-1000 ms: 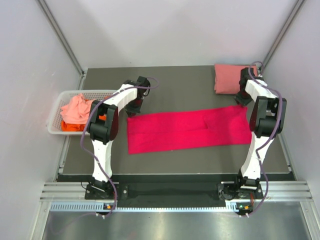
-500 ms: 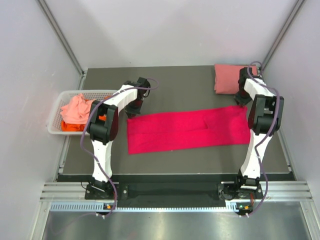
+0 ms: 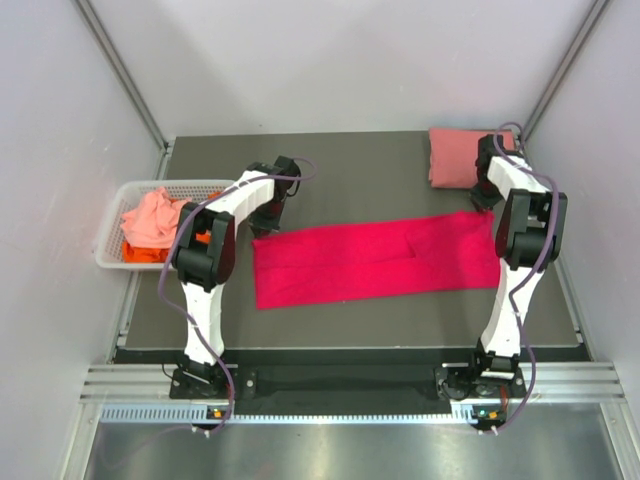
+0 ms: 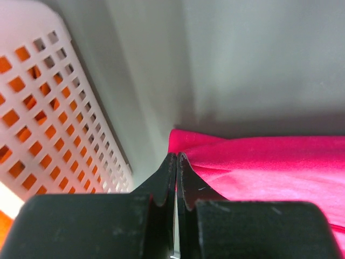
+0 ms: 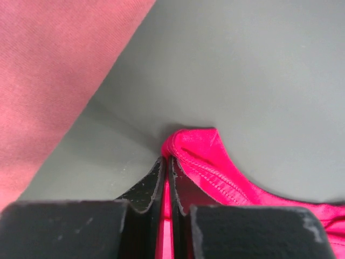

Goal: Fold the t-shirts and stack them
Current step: Fold the tshirt

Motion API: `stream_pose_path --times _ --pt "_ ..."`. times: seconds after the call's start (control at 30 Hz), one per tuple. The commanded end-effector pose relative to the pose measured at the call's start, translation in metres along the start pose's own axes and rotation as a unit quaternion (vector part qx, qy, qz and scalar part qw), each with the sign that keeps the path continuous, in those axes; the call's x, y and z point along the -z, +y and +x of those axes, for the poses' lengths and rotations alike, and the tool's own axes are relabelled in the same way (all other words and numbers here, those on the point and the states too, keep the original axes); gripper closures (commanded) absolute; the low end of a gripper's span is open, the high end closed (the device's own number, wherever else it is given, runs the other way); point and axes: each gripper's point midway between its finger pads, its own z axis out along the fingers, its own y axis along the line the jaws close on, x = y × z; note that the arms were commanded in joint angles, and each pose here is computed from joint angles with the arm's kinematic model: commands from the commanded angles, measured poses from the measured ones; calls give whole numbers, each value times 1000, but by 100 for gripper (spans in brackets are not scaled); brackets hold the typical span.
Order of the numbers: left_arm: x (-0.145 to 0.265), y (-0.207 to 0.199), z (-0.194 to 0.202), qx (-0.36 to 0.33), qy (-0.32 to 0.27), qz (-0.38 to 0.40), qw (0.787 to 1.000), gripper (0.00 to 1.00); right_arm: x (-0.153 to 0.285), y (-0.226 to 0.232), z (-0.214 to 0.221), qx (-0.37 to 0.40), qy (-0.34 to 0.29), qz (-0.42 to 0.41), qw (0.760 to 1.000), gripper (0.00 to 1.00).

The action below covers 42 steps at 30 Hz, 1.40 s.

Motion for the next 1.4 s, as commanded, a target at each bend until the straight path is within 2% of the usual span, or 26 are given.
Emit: stream_pose_path --times 0.0,0.13,0.33,0.37,0.8,0.97,1.17,1.37 --pt "24 24 13 13 6 -37 999 100 0 12 10 8 4 -22 1000 100" --pt "31 29 21 21 20 -50 998 100 12 40 9 21 -19 -80 996 100" --pt "54 43 34 33 31 -69 997 100 21 76 16 28 -17 -126 991 100" --pt "59 46 36 36 31 -72 996 100 29 95 31 46 -14 -145 988 100" --pt "93 65 58 68 37 -90 993 100 60 193 99 68 2 -253 965 100" --pt "86 62 79 64 50 -84 993 100 78 233 120 62 4 -314 947 100" --pt "76 56 84 79 53 -83 992 100 100 294 145 58 18 -402 914 100" --pt "69 49 96 65 66 -86 992 100 121 342 139 17 -4 -476 879 100"
